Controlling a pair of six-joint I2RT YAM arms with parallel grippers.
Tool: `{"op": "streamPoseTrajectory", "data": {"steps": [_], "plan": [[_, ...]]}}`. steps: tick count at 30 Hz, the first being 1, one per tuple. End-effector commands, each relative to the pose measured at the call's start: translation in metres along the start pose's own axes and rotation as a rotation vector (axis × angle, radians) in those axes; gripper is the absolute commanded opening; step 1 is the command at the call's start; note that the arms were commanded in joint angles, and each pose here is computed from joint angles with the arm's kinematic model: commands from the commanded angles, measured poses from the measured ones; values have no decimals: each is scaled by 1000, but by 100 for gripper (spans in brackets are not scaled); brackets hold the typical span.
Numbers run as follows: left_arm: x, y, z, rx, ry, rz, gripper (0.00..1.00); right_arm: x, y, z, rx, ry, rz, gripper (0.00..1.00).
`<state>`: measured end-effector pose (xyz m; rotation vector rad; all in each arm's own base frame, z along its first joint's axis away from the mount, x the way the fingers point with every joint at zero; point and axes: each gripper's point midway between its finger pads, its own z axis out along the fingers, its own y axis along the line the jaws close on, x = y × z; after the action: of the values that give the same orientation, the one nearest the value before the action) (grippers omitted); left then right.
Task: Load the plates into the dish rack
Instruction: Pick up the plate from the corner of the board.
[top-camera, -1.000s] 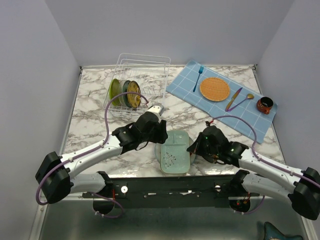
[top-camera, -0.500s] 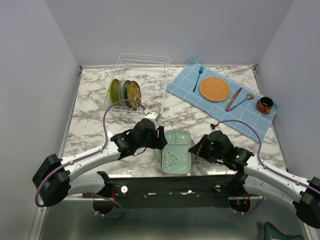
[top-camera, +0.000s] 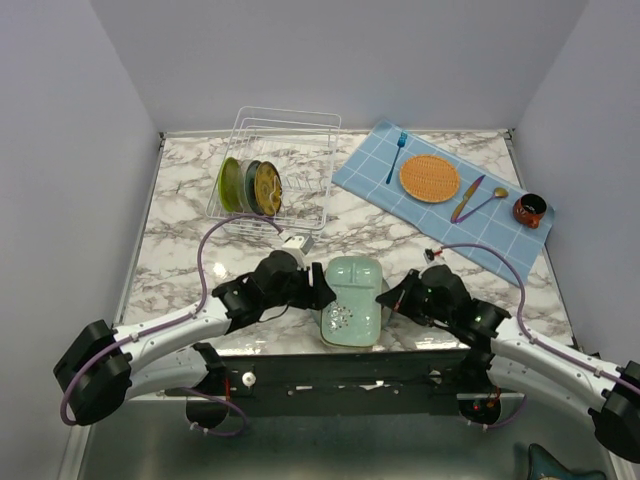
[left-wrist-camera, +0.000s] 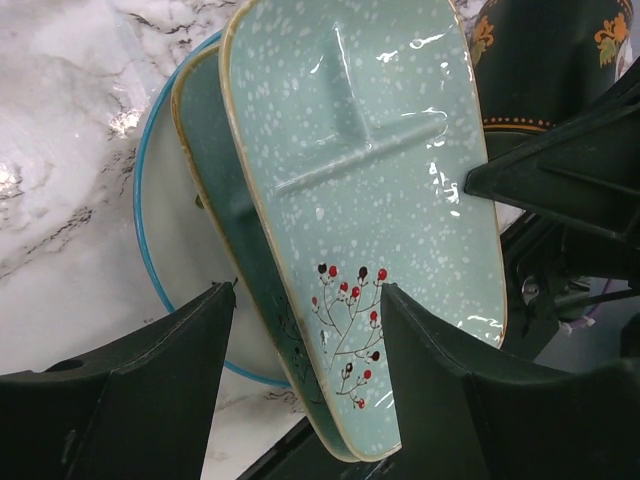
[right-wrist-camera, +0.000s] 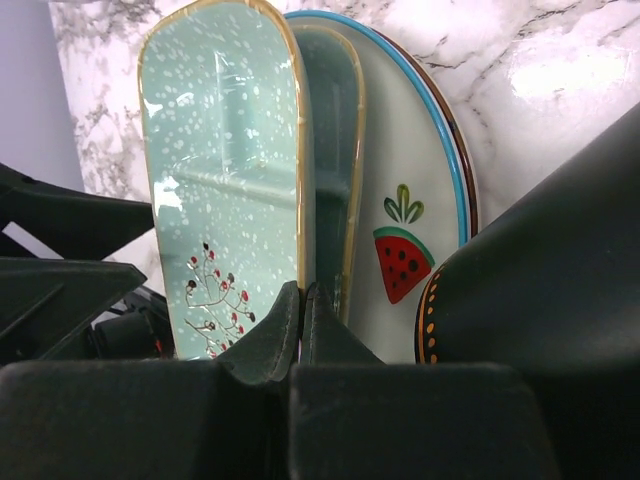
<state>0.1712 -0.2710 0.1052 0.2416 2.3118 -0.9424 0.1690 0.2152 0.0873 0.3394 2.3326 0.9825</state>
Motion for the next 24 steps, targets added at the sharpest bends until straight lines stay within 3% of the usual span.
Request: {"op": "streamPoseTrajectory", "data": {"steps": [1, 24], "plan": [[1, -13, -1, 76, -18, -32, 70, -26, 39, -9, -172, -109, 75, 0], [-4, -30, -5, 184, -47, -60, 69, -29, 70, -15, -369, -100, 76, 0]]}}
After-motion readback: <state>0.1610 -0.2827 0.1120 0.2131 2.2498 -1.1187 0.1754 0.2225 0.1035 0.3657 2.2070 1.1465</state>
